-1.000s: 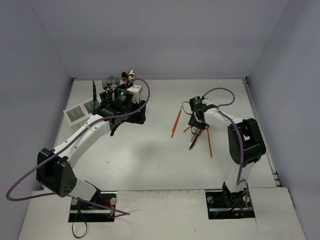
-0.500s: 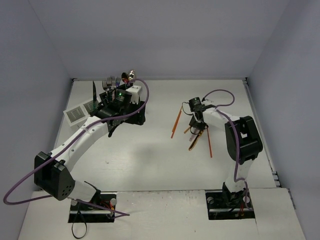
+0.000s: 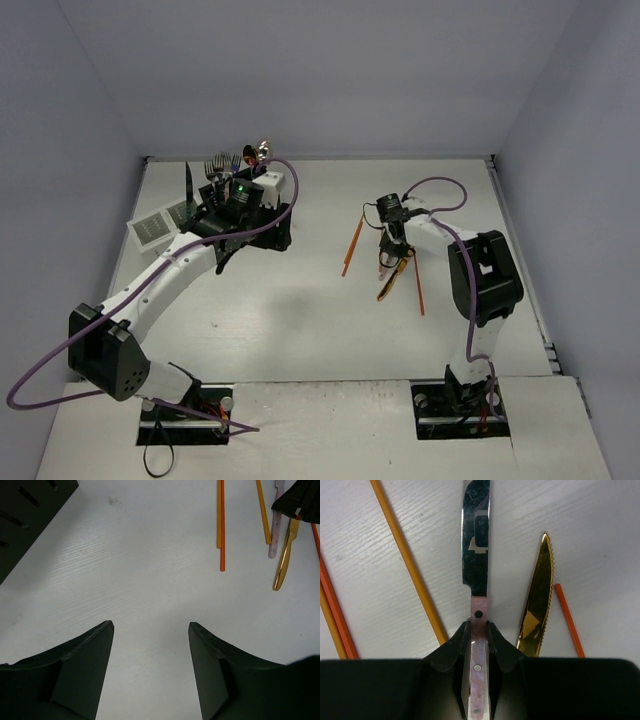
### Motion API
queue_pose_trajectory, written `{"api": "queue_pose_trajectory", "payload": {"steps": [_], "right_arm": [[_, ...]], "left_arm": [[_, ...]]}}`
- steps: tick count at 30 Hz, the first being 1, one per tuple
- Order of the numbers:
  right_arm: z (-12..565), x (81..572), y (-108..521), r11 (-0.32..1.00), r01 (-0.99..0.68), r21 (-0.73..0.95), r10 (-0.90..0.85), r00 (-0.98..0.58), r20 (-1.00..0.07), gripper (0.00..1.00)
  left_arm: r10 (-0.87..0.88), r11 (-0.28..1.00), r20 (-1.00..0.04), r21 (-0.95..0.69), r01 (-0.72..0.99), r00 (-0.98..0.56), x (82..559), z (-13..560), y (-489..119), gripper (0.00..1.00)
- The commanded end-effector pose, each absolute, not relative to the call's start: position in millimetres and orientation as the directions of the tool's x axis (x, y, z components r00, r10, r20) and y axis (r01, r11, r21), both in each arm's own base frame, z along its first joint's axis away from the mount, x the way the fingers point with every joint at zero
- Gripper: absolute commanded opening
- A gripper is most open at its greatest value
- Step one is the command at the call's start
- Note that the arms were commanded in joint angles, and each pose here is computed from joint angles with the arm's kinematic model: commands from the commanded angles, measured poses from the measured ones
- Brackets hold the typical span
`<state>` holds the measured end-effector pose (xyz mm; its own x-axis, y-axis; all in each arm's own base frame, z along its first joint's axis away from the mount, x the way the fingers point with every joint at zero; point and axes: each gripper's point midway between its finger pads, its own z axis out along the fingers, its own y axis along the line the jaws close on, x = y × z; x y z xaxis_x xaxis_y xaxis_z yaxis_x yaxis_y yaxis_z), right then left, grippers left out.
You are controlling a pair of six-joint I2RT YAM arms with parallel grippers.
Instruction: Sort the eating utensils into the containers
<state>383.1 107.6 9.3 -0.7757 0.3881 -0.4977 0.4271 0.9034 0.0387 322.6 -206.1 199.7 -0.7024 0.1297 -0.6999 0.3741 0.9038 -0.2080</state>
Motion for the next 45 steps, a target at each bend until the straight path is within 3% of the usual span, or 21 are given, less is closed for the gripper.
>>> {"api": "queue_pose_trajectory", "payload": {"steps": [1, 6, 12, 22, 36, 45], "right_arm": [[46.0, 382.5, 100.1, 0.905, 0.424, 0.046, 0.371, -0.729, -0.576, 0.00], [105.2, 381.9, 105.1, 0.936, 0.341, 0.089, 0.308, -0.670, -0.675, 0.00], [202.3, 355.2, 154.2, 0.992, 0.020, 0.125, 0.116, -0.541, -0.833, 0.00], [295.9, 303.8, 209.0, 0.857, -0.482, 0.182, 0.040, -0.289, -0.956, 0.00], [322.1, 289.2, 222.8, 0.785, -0.593, 0.180, 0.050, -0.229, -0.972, 0.00], [324.6, 291.0, 221.5, 0.791, -0.585, 0.177, 0.055, -0.220, -0.974, 0.00]], "left_arm": [[0.071, 0.881, -0.761, -0.255, 0.399, -0.645, 327.7, 237.9, -214.7, 0.58], [0.014, 0.835, -0.773, -0.339, 0.432, -0.634, 328.5, 261.4, -232.7, 0.58], [-0.151, 0.673, -0.763, -0.545, 0.500, -0.628, 325.3, 313.1, -274.1, 0.59], [-0.273, 0.440, -0.802, -0.595, 0.673, -0.531, 313.4, 386.4, -329.1, 0.62], [-0.276, 0.450, -0.831, -0.556, 0.699, -0.483, 308.9, 395.7, -371.4, 0.61], [-0.254, 0.482, -0.800, -0.592, 0.646, -0.543, 312.6, 375.7, -385.1, 0.46]]}}
